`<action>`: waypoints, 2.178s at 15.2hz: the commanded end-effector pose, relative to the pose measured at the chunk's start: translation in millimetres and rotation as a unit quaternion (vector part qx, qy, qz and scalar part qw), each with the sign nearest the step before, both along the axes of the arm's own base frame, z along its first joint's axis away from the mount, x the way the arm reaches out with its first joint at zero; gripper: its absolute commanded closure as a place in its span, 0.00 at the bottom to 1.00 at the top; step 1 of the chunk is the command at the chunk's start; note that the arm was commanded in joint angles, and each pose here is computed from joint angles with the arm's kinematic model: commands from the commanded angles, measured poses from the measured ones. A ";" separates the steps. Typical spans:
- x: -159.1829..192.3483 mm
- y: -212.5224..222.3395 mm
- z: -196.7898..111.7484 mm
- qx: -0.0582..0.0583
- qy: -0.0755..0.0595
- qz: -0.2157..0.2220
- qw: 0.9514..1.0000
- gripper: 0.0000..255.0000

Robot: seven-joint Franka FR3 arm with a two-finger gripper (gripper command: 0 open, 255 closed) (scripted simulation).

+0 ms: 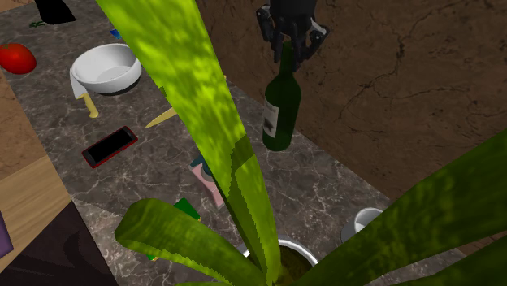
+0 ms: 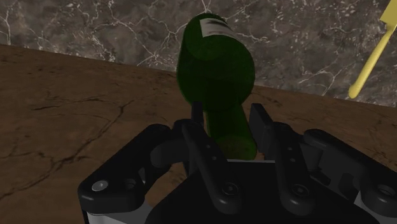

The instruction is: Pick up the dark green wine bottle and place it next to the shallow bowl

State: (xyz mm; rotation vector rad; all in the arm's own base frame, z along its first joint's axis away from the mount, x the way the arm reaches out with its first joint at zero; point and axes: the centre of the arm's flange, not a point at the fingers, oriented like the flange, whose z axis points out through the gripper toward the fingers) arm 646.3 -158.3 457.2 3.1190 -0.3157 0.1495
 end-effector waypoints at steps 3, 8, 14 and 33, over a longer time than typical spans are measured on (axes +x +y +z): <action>0.1 0.0 -0.2 0.000 0.000 0.000 1.000 1.00; 0.1 0.0 20.8 0.000 0.000 0.000 1.000 1.00; 0.1 0.0 52.5 0.000 0.000 0.000 1.000 1.00; 0.1 0.0 152.8 0.000 0.000 0.000 1.000 1.00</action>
